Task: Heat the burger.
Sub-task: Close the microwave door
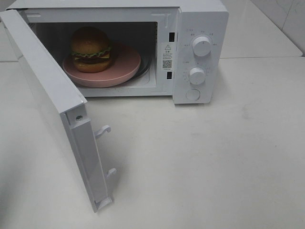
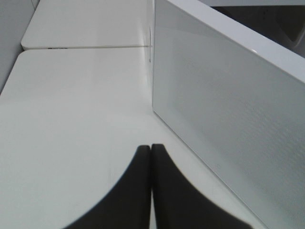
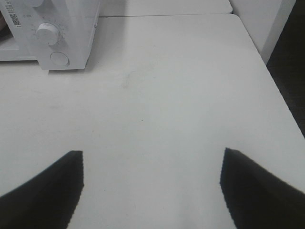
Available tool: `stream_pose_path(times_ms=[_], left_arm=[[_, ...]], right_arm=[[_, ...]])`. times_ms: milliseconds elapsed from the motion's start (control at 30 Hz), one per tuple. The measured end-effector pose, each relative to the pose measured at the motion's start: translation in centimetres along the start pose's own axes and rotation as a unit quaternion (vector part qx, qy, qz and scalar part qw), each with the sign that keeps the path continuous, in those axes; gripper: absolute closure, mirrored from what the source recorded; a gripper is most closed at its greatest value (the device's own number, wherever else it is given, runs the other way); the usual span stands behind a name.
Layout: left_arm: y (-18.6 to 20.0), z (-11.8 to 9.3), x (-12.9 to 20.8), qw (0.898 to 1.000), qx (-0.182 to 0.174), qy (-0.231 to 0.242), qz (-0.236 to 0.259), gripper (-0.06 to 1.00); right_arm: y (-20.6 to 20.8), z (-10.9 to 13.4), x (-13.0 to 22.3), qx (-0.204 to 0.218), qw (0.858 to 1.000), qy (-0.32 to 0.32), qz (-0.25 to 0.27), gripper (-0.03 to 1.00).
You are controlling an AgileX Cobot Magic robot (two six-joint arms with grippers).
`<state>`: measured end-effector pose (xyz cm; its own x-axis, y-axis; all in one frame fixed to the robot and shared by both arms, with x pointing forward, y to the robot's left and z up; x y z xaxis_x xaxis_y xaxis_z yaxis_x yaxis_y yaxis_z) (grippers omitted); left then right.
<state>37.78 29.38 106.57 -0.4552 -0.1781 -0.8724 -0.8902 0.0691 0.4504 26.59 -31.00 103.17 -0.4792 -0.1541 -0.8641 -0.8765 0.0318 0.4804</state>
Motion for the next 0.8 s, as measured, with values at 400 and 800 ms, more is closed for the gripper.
stream_pose_path(times_ms=[400, 800], left_arm=[[-5.2, 2.2, 1.8, 0.997, -0.038, -0.013, -0.072, 0.94], [-8.0, 4.0, 2.4, 0.991, -0.085, -0.018, -0.101, 0.94]], right_arm=[[0.0, 0.0, 0.0, 0.000, 1.000, 0.000, 0.000, 0.20], [0.0, 0.0, 0.0, 0.000, 1.000, 0.000, 0.000, 0.20]])
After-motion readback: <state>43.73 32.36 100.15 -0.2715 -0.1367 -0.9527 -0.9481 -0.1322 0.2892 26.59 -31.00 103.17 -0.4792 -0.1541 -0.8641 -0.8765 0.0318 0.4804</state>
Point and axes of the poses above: a point on each arm's last joint axis where the gripper is mounted, y pointing back along that axis away from the gripper, z along the wrist's bending axis when the last joint is at zero, x = y × z, the point moved 4 cm from there along -y, pointing out along that axis toward the gripper, and after that the axes turned 11 degrees about y, right-handed, at the moved point
